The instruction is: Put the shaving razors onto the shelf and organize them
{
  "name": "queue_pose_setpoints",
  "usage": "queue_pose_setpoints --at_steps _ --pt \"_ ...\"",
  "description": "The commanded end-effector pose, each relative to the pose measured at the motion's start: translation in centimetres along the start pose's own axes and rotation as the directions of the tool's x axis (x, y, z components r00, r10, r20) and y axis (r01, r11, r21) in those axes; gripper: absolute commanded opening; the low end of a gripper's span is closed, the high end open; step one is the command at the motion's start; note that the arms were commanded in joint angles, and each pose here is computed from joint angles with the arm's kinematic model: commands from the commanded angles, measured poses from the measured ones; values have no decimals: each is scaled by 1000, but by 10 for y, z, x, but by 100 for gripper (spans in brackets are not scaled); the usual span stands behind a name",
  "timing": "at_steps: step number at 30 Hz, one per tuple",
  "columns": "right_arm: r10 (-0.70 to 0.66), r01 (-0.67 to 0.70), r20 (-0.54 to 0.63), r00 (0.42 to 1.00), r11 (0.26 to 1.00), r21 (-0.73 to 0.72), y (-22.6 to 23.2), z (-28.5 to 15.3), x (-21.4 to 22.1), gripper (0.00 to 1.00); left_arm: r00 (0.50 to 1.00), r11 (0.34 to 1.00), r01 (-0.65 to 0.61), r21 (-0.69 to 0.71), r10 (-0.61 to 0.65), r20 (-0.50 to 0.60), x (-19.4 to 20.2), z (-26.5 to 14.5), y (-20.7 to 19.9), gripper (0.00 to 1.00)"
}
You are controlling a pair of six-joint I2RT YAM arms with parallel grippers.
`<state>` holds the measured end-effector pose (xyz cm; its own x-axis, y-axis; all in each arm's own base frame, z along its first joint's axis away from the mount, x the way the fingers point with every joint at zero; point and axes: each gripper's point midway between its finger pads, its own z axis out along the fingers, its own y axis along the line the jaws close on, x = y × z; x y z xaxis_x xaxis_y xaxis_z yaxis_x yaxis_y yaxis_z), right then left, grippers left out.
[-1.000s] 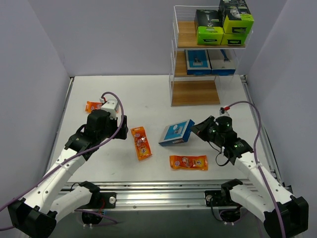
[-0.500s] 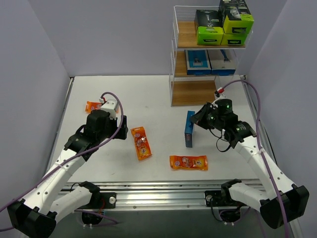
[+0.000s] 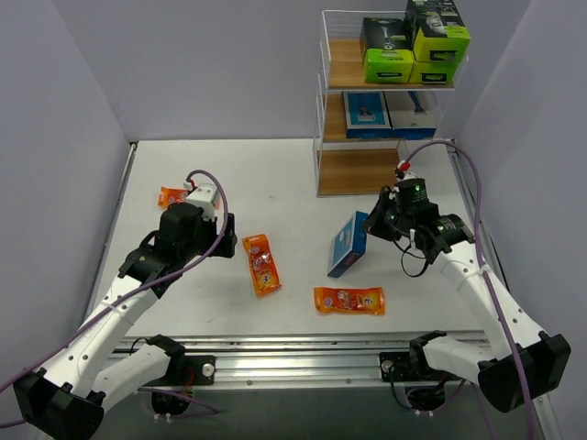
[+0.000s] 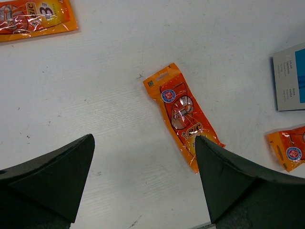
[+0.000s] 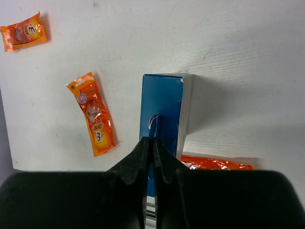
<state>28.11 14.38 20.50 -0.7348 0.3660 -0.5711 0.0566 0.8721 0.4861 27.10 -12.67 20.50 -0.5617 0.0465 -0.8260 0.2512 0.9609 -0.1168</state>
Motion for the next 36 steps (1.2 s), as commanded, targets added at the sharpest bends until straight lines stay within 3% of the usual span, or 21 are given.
queue_pose_setpoints --at_steps 1,25,36 --pt "-56 56 -14 998 998 41 -3 -2 -4 0 997 1000 -2 29 0 78 -26 -12 -6 95" --pt "-73 83 -75 995 987 137 -20 7 5 12 995 999 -1 33 -3 95 -29 -17 -6 95" --pt "-72 90 -116 991 983 157 -29 13 18 9 995 999 0 34 -3 101 -30 -19 -6 95"
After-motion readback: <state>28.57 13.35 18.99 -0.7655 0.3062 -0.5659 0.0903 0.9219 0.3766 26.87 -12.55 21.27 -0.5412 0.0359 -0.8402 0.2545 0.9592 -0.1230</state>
